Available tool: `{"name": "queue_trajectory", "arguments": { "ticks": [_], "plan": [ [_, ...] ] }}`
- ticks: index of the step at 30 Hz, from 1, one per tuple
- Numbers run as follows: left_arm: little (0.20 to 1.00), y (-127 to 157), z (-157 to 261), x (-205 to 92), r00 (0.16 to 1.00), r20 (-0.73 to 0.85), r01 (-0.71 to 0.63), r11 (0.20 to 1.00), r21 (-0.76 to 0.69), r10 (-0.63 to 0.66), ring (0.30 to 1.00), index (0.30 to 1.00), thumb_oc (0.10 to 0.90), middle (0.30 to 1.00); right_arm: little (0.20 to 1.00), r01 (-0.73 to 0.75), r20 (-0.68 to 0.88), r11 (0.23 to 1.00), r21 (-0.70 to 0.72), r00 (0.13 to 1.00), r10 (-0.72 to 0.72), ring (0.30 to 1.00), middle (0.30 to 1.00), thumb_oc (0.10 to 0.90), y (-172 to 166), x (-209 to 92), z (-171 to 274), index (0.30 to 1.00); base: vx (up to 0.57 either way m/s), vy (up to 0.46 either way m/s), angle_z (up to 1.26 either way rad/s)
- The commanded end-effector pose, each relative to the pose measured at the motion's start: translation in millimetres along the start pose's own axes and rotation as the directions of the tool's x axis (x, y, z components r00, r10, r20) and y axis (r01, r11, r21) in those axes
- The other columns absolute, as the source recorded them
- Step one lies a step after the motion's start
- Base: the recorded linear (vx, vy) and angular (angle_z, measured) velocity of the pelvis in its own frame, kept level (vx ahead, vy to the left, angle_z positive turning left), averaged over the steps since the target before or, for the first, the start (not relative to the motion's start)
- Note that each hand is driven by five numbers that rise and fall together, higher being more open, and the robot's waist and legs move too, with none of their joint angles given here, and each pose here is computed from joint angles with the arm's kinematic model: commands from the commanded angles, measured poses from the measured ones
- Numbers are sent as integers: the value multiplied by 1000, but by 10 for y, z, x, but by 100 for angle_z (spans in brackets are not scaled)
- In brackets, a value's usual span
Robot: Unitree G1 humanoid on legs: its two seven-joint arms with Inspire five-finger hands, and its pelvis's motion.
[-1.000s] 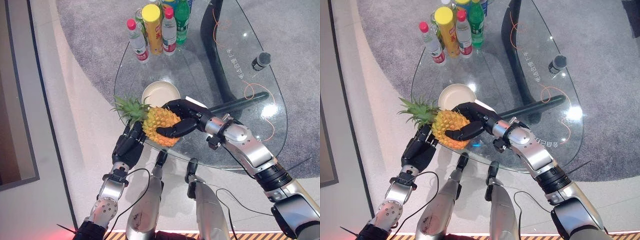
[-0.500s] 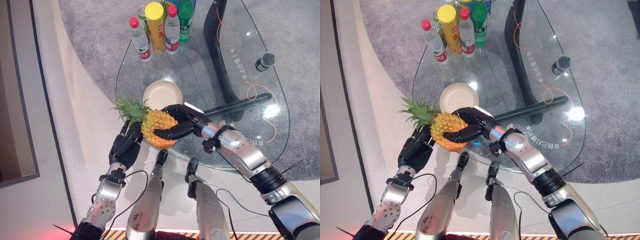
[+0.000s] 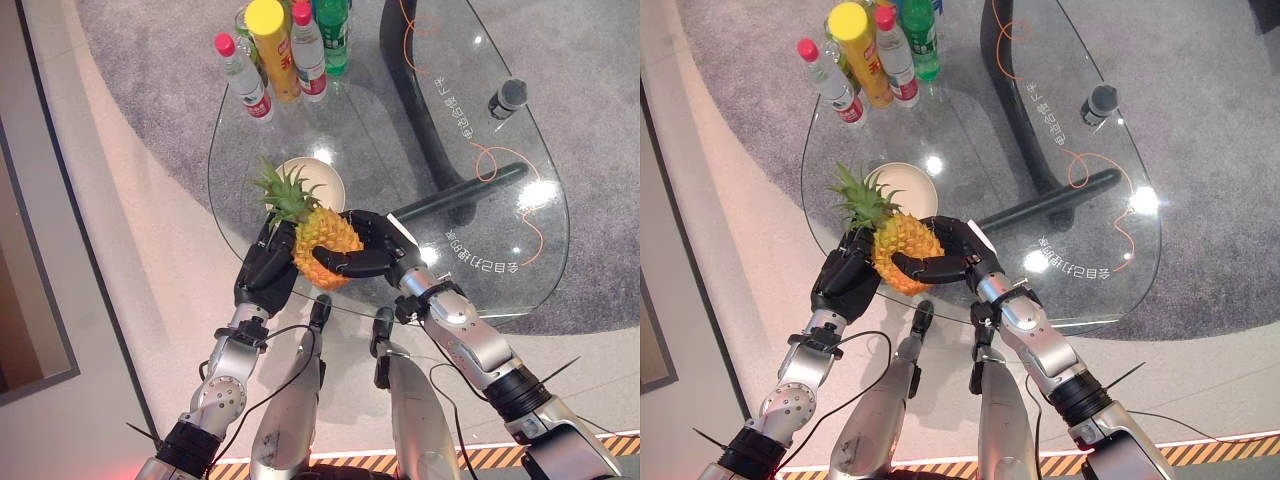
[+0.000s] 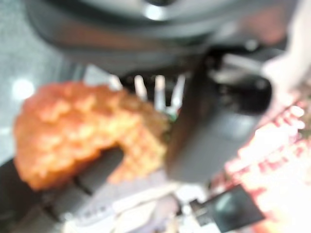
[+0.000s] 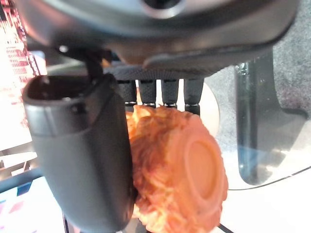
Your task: Pick up the fruit to the plate
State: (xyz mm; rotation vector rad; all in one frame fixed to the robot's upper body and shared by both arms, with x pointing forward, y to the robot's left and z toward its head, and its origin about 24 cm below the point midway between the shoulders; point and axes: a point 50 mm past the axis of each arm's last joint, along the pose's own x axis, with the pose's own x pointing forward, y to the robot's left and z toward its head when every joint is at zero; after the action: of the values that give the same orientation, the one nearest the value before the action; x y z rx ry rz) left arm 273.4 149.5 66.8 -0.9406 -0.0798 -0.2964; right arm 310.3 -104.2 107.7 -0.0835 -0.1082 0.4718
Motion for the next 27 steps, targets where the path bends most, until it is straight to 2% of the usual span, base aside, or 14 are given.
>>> {"name": "queue_trajectory", "arguments": {
  "ticks": [1,4,7,11,13,16,18,21,23,24,27],
  "plan": [
    [900,-617,88,124,951,93,296,955,11,-295,900,900,800,900,200,-239,441,971,30,875,202,300,300,100,595,-61,818,300,0,0,0],
    [900,-629,85,138,952,95,293,956,9,-292,900,900,800,900,200,-222,444,974,32,877,185,300,300,100,586,-53,828,300,0,0,0],
    [900,-633,106,144,951,98,294,956,6,-293,900,900,800,900,200,-254,421,967,-16,875,237,300,300,100,615,-53,826,300,-6,5,-3],
    [900,-635,141,139,948,94,305,952,12,-305,900,900,800,900,200,-378,346,909,-176,841,416,300,300,100,731,-83,815,300,-3,0,-1],
    [900,-630,135,133,947,85,309,951,18,-309,900,900,800,900,200,-467,286,849,-248,801,525,300,300,100,809,-106,790,300,0,0,0],
    [900,-630,127,131,947,70,314,949,25,-315,900,900,800,900,200,-613,162,707,-354,704,691,300,300,100,954,-139,750,300,0,0,0],
    [900,-638,120,123,944,55,323,946,30,-325,900,900,800,900,200,-735,58,560,-382,586,808,300,300,100,1066,-185,713,300,0,0,0],
    [900,-643,79,110,938,33,343,939,40,-344,900,900,800,900,200,-915,-72,278,-293,312,947,300,300,100,1312,-332,619,300,0,0,0],
    [900,-658,15,103,934,11,356,934,41,-357,900,900,800,900,200,-968,-95,130,-213,153,984,300,300,100,1488,-385,568,300,0,0,0],
    [900,-668,-18,105,931,-2,365,930,39,-365,900,900,800,900,200,-981,-91,83,-173,100,991,300,300,100,1585,-387,557,300,0,0,0],
    [900,-687,-56,109,925,-19,380,924,37,-380,900,900,800,900,200,-995,-84,8,-99,17,996,300,300,100,1693,-376,521,300,10,-15,9]
  ]
}}
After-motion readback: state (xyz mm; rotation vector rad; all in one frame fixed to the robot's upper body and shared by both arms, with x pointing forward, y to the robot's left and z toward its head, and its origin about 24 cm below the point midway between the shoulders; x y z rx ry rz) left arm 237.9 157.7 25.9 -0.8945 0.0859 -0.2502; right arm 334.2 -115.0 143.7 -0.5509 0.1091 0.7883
